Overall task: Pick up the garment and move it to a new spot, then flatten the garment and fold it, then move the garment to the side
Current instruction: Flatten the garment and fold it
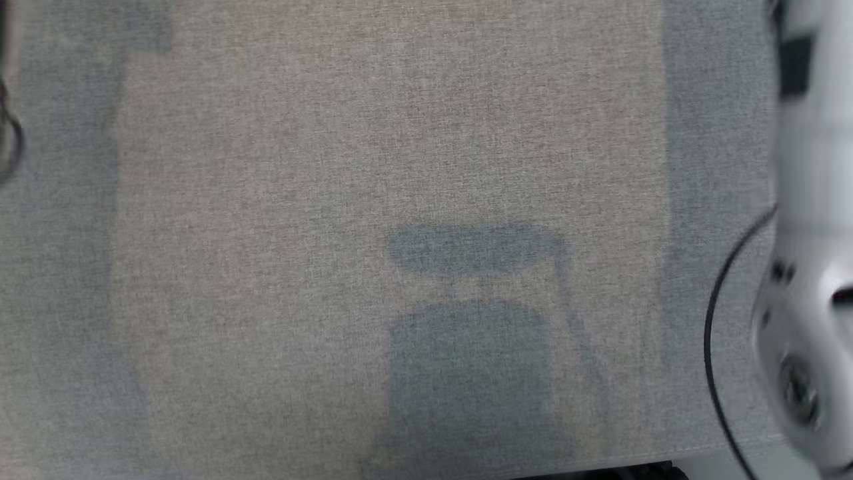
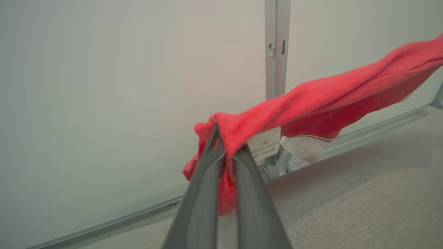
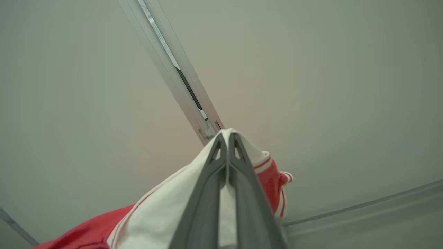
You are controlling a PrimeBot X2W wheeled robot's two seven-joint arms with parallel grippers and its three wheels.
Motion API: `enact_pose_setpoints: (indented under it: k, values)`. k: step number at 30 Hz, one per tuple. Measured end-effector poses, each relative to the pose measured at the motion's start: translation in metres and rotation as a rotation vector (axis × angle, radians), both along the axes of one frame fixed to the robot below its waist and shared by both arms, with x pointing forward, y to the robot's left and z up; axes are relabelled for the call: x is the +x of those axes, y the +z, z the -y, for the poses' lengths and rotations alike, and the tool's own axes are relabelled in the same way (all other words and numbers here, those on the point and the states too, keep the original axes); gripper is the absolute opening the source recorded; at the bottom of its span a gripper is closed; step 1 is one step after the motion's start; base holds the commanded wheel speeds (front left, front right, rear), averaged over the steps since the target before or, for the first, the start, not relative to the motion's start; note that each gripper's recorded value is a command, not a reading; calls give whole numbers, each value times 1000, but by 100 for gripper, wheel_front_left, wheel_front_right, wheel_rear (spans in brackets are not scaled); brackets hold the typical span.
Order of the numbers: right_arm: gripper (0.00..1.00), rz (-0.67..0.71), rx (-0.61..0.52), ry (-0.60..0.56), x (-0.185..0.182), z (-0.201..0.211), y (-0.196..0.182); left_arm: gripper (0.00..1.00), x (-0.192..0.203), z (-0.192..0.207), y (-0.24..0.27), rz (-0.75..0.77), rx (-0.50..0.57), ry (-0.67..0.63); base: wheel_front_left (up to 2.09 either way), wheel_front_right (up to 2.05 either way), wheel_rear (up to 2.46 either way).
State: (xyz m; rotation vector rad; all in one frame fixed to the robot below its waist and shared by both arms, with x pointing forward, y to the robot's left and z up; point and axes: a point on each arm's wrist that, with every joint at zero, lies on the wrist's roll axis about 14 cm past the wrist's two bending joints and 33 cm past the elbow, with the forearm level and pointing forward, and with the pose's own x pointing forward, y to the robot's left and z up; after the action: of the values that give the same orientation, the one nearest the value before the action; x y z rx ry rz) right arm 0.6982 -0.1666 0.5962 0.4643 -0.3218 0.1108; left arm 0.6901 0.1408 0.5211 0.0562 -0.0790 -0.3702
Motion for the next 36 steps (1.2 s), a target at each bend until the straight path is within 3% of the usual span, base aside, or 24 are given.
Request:
enact_pose_setpoints:
  k: [5, 9, 19, 28, 31, 36]
  values:
    - [0, -259, 23, 29, -64, 0, -120, 0, -61, -3, -103, -227, 9, -40, 0, 0, 0]
    - [0, -395, 59, 1, -129, 18, -168, 0, -122, -5, -149, -378, 14, -73, 0, 0, 0]
    - [0, -531, 176, -20, -245, 29, -181, 0, -232, -5, -162, -516, -36, -32, 0, 0, 0]
    - [0, -649, 247, -101, -340, 59, -183, 0, -344, 21, -154, -660, -126, 7, 0, 0, 0]
    - [0, -647, 248, -105, -352, 64, -175, 0, -362, 27, -143, -688, -159, 12, 0, 0, 0]
    - [0, -611, 245, -78, -341, 61, -160, 0, -371, 37, -131, -753, -178, -32, 0, 0, 0]
